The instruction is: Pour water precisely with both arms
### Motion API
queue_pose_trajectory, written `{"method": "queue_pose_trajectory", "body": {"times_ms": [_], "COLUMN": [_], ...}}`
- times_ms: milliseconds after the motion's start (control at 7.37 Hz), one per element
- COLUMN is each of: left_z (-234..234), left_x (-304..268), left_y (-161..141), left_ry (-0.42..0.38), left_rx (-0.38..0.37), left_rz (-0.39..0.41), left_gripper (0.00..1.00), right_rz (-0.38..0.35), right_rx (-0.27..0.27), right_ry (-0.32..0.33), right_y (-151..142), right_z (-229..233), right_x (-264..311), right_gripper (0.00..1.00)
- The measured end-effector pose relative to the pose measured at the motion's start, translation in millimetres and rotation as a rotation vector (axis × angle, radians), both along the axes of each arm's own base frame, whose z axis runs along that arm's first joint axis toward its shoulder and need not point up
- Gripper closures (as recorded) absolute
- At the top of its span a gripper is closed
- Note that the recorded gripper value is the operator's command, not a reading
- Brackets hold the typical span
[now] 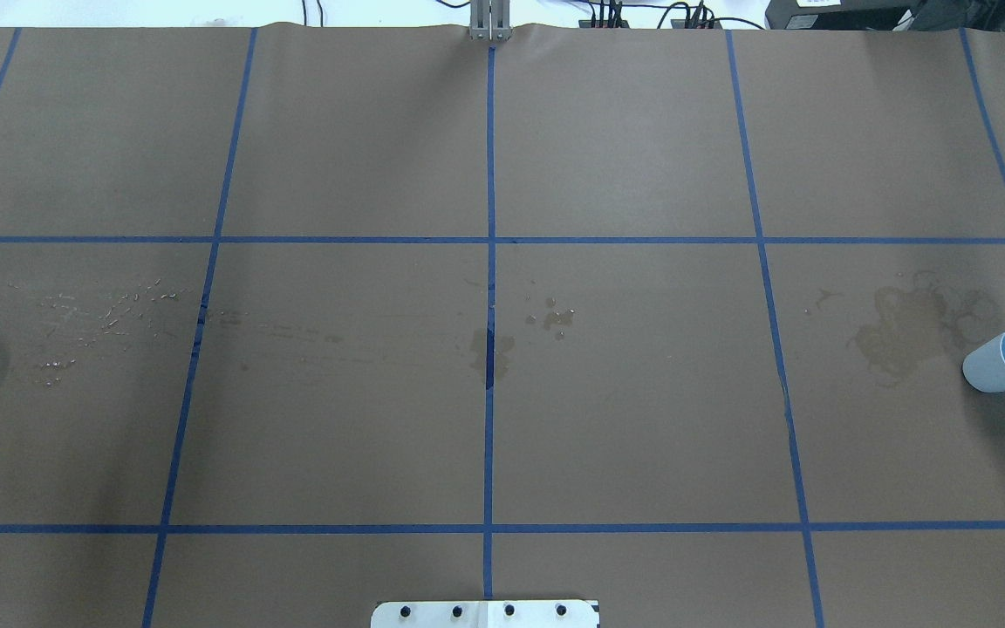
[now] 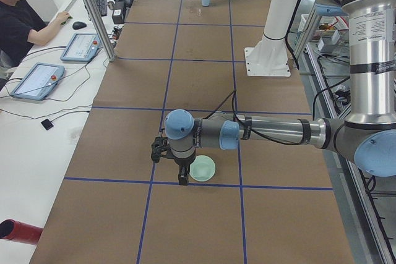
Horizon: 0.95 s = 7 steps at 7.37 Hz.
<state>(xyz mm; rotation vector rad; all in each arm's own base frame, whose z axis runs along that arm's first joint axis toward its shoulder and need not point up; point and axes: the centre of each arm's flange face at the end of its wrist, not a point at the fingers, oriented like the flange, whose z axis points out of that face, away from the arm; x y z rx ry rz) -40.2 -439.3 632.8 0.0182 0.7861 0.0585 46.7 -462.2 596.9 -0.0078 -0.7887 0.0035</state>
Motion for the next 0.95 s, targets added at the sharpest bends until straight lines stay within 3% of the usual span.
{"method": "queue_pose_trajectory", "body": {"times_ms": [950], "left_z": [-5.2], "left_x": [-2.5], "left_y": [-2.9], "left_ry": [0.007], "left_rx": [0.026], "left_rz": [-0.010], "left_gripper": [0.00], "right_rz": [-0.006], "right_rx": [0.018], "right_ry": [-0.003], "right_y": [-1.3], "right_z": [-6.1], "right_x": [-0.7], "right_gripper": [0.01]}}
